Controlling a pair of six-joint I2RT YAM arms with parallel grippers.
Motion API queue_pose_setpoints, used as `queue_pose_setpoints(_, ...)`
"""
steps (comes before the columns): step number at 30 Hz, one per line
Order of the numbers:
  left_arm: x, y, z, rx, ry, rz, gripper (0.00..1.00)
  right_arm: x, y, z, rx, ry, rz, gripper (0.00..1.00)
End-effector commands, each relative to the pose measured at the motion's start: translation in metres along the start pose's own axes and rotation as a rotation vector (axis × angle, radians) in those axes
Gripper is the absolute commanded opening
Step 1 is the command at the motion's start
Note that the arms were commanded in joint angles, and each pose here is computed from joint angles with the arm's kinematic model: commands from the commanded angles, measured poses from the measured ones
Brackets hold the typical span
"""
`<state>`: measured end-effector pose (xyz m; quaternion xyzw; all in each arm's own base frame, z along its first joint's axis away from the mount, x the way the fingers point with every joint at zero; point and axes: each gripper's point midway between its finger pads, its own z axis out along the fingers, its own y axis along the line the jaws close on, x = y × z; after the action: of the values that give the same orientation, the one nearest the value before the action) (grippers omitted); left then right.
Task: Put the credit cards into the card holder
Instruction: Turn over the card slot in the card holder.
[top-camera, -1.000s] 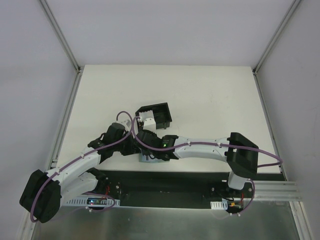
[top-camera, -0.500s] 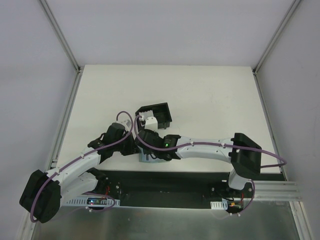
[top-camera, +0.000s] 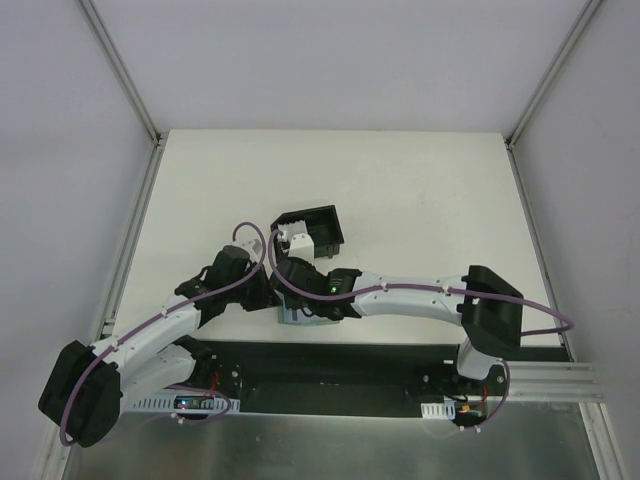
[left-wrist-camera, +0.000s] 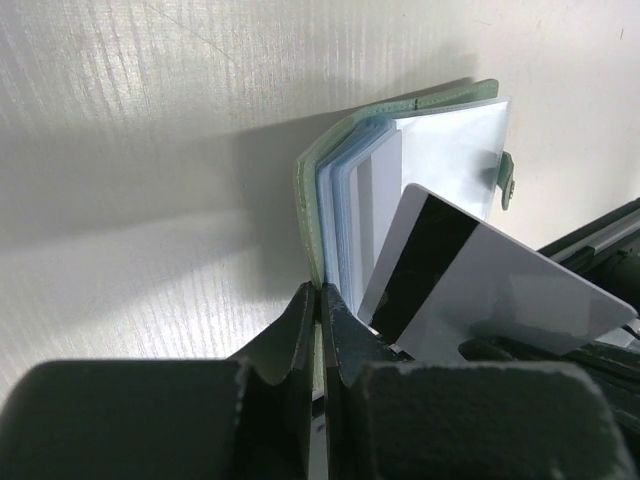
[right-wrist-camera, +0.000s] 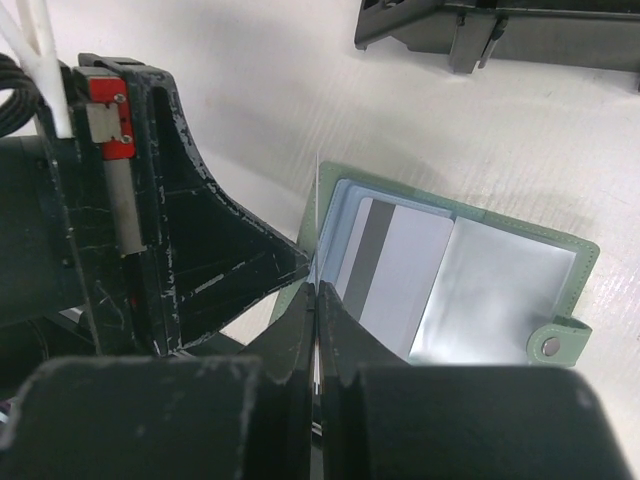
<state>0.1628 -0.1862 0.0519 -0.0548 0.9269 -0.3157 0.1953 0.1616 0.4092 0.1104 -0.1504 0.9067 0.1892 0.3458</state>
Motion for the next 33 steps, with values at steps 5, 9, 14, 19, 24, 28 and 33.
queue_pose_setpoints(5, -0.004, -0.008, -0.003, 0.038, -0.017, 0.002, 0.0, 0.007, -0.006, 0.007, 0.02, 0.028, 0.016, 0.0)
queue_pose_setpoints(9, -0.003, -0.007, -0.002, 0.034, -0.013, 0.0, 0.0, 0.007, -0.008, 0.008, 0.037, 0.032, 0.003, 0.0)
queue_pose_setpoints(14, -0.003, -0.007, -0.002, 0.036, -0.015, 0.002, 0.0, 0.01, -0.013, 0.009, 0.073, 0.046, -0.016, 0.0)
queue_pose_setpoints(19, -0.003, -0.009, -0.003, 0.045, -0.015, 0.0, 0.0, 0.011, -0.008, 0.008, 0.072, 0.051, -0.041, 0.0)
queue_pose_setpoints(24, -0.004, -0.013, -0.006, 0.06, -0.02, -0.002, 0.0, 0.008, 0.009, 0.004, 0.019, 0.026, -0.04, 0.0)
queue_pose_setpoints(28, -0.002, -0.016, -0.009, 0.083, -0.017, 0.0, 0.0, 0.015, 0.012, 0.008, 0.006, 0.056, -0.037, 0.0)
queue_pose_setpoints(33, 0.0, -0.021, -0.011, 0.106, -0.008, 0.001, 0.0, 0.016, 0.007, 0.007, 0.021, 0.052, -0.026, 0.0)
